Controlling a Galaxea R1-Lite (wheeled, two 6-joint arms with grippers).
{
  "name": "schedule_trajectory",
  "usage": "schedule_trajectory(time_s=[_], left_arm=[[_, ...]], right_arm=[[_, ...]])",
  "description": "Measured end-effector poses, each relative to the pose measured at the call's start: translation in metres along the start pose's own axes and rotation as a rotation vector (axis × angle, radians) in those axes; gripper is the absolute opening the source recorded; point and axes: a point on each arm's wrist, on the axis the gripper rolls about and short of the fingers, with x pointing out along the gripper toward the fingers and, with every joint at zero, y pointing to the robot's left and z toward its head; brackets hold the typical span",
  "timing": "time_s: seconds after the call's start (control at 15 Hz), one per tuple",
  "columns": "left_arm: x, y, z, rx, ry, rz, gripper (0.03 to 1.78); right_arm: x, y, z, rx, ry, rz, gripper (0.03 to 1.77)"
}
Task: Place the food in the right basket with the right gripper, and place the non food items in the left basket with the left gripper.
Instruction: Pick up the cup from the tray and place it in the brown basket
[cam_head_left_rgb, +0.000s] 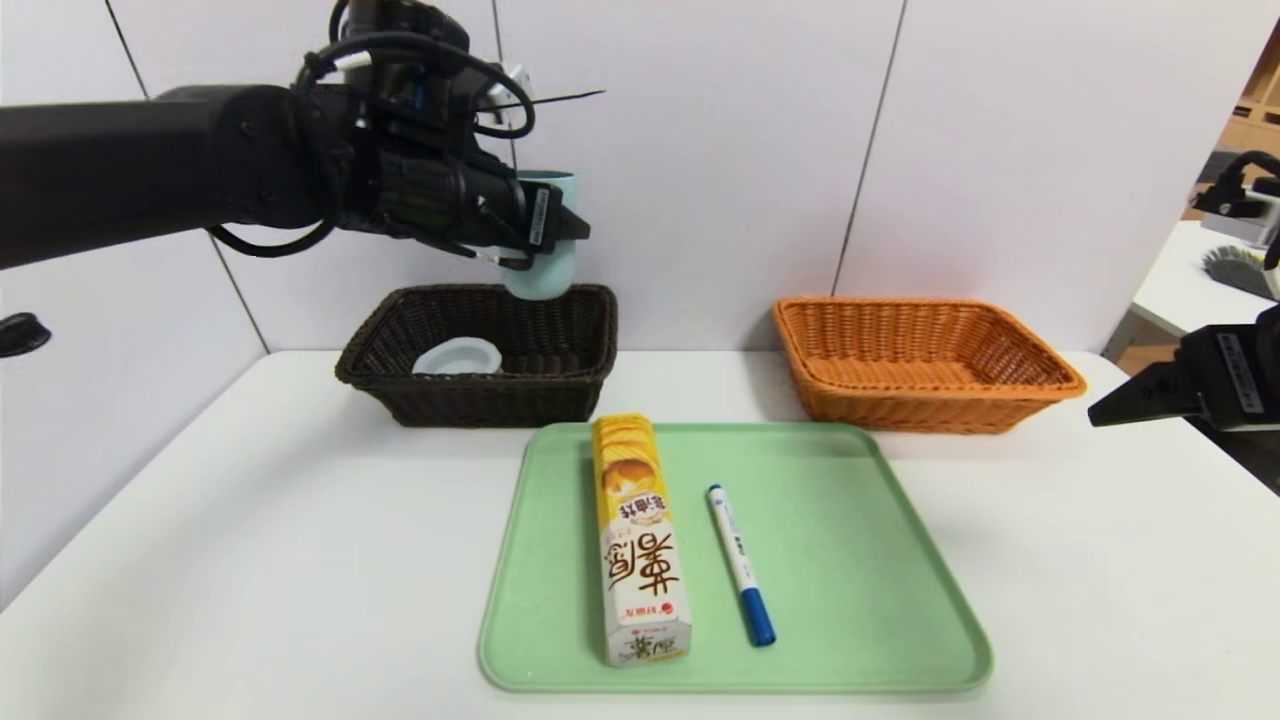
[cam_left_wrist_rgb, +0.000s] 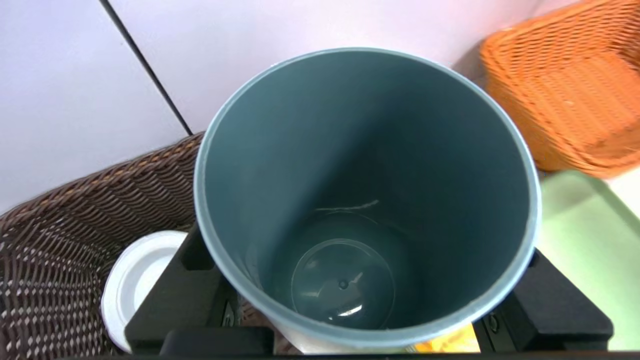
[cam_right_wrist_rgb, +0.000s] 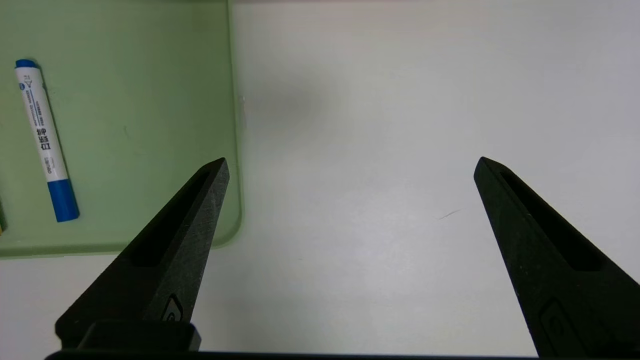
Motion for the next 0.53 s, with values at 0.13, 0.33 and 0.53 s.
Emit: schedule_trajectory(time_s=[0.13, 0.33, 0.53], left_arm=[[0.022, 0.011, -0.011, -0.009, -0.001, 0.022, 1.17], [0.053, 0.020, -0.031, -0.019, 0.024, 0.037, 1.17], [0.078, 0.027, -0.055, -0.039, 0.083, 0.047, 1.16]], right_arm=[[0.000, -0.002, 0.000, 0.006, 0.000, -0.005, 1.69], [-0.002, -0.006, 0.000, 0.023, -0.005, -0.017, 1.69], [-0.002, -0.011, 0.000, 0.040, -0.008, -0.031, 1.69]])
